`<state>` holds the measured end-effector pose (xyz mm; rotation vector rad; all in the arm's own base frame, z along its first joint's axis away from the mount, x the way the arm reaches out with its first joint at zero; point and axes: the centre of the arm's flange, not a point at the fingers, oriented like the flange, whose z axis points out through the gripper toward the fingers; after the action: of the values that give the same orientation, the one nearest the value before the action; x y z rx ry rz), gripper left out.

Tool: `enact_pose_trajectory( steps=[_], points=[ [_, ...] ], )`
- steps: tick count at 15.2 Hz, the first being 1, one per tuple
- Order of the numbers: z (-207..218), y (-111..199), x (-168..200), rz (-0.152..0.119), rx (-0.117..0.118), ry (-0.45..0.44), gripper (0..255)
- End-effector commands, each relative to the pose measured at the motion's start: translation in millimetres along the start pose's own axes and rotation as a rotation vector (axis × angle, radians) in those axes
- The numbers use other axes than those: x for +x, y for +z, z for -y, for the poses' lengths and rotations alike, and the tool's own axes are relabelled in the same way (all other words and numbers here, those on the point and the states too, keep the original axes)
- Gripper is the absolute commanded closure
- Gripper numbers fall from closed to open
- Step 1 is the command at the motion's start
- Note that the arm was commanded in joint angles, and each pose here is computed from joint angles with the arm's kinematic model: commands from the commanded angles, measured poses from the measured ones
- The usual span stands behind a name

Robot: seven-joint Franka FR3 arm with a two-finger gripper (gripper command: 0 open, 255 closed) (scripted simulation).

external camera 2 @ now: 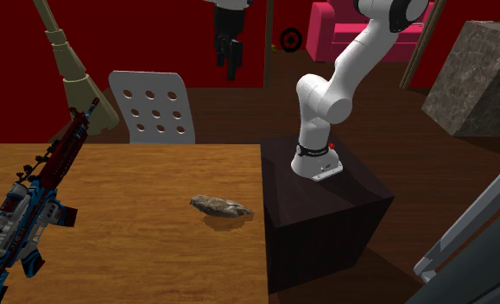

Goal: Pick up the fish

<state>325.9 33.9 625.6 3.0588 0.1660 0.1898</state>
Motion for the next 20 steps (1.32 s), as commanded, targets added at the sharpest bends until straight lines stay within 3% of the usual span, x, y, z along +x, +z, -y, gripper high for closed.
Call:
enact_pose_trajectory(
  steps=[1,20],
  points=[
    [0.0,0.0,0.0,0.000,0.000,0.000,0],
    [130.1,220.6,12.6,-0.056,-0.073,0.110,0]
  ],
)
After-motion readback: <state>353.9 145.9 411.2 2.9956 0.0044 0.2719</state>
